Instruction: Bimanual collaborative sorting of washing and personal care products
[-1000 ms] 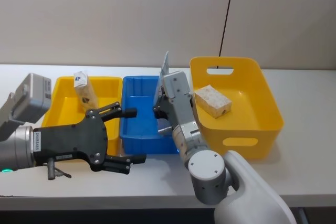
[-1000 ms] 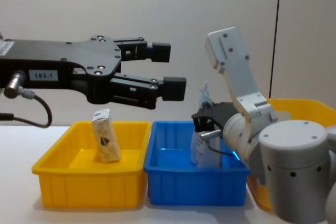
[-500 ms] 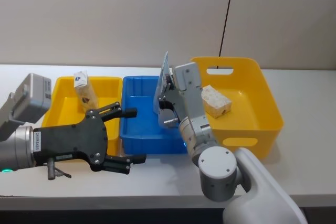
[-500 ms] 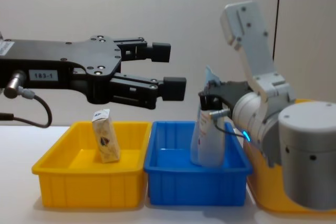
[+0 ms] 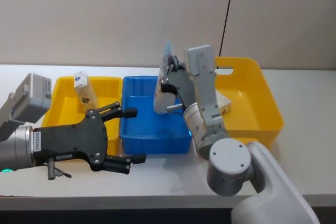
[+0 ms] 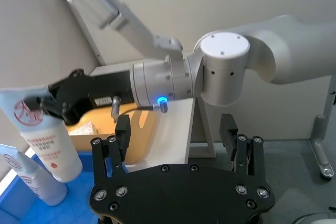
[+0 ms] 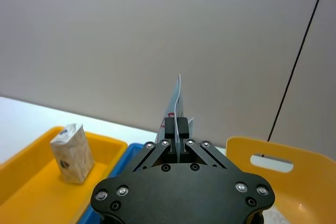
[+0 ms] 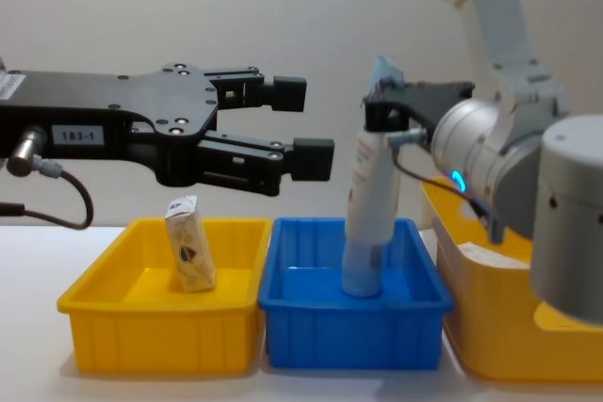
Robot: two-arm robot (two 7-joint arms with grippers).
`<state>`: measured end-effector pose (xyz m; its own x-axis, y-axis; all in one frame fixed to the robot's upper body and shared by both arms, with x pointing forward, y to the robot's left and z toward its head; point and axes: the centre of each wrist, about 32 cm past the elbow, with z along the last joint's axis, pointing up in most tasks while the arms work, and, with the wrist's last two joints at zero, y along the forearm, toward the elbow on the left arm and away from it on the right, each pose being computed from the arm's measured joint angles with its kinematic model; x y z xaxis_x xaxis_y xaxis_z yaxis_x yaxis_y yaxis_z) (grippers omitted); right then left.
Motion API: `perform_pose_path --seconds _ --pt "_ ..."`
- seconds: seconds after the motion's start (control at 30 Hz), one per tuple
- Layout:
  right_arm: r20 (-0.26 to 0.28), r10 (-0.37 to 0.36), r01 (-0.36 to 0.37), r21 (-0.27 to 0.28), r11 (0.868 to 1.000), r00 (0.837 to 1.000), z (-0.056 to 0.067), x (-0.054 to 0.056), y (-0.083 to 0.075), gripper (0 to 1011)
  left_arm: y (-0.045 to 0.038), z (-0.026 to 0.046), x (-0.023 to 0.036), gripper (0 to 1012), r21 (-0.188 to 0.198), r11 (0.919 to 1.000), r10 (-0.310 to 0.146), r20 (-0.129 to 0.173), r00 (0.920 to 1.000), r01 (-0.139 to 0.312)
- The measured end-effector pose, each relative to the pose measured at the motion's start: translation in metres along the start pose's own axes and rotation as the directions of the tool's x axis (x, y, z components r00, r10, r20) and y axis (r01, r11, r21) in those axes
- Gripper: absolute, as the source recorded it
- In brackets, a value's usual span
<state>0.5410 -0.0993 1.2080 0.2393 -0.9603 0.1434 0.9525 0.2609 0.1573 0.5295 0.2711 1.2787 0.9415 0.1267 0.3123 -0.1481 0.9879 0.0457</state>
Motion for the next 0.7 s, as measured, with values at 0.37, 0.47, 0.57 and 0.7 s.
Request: perform_pose_path --seconds 0.37,0.47,0.57,0.7 --pt "-0.04 -0.081 0.083 0.05 0.995 0.996 0.025 0.014 0.0 0 0.0 0.0 0.0 1002 0.0 1.0 0.0 0.0 1.0 0.0" --pt "-0.045 -0.115 0.118 0.046 0.992 0.992 0.029 0.02 0.001 0 0.0 0.0 0.0 1001 0.0 1.0 0.0 0.0 1.0 0.0" --pt "-0.046 -0.143 0.145 0.038 0.989 0.989 0.03 0.024 0.002 0 0.0 0.0 0.0 1002 0.0 1.0 0.0 0.0 1.0 0.0" --pt "-0.041 -0.193 0.194 0.017 0.981 0.98 0.031 0.031 0.004 0 0.0 0.0 0.0 1002 0.0 1.0 0.0 0.0 1.0 0.0"
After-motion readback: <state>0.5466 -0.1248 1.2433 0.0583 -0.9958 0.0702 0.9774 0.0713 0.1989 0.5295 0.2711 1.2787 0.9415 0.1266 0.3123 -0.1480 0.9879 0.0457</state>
